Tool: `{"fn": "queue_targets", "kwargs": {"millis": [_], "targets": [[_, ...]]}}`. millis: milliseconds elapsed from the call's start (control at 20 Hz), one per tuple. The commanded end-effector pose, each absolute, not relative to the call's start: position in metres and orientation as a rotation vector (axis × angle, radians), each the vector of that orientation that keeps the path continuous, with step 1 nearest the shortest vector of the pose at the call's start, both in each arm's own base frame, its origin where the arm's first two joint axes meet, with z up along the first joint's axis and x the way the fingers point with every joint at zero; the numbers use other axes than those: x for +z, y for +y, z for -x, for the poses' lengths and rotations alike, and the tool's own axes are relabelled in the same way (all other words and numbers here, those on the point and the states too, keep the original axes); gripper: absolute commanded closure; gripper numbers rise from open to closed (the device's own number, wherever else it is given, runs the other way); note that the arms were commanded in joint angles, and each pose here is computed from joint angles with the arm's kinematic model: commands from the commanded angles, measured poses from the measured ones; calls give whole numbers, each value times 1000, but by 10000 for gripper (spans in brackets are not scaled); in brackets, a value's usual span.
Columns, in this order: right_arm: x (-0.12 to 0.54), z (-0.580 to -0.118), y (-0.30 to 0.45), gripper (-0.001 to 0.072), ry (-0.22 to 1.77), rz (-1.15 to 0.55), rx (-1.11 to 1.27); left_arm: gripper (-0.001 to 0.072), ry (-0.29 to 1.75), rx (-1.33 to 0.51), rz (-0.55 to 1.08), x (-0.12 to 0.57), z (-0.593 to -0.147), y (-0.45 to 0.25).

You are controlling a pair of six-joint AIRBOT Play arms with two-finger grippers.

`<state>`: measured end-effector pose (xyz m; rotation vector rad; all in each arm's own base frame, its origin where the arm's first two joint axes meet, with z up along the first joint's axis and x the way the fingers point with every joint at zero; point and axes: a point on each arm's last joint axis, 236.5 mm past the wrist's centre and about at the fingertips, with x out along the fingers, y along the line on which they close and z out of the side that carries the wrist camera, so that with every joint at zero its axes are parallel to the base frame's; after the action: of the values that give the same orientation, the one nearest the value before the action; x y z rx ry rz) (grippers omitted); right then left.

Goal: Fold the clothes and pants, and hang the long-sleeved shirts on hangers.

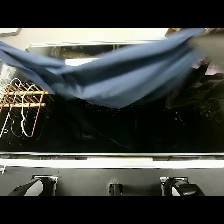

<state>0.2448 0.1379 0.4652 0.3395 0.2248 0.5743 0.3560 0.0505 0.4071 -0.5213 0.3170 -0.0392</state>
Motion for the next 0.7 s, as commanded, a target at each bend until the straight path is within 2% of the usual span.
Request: {"fn": "queue_targets", "kwargs": {"millis": [0, 100, 250, 450, 650], "targets": [[544, -184, 78, 683, -47, -295, 364, 689, 36, 175, 453, 485, -274, 67], [542, -190, 65, 683, -39, -309, 303, 690, -34, 211, 430, 501, -256, 67], [499, -240, 72, 682, 152, -326, 283, 690, 32, 182, 433, 486, -273, 68], [390, -354, 79, 682, 531, -304, 216, 690, 324, 16, 432, 399, -364, 57], [244, -466, 87, 682, 869, -302, 154, 689, 709, -35, 437, 234, -472, 40]]}}
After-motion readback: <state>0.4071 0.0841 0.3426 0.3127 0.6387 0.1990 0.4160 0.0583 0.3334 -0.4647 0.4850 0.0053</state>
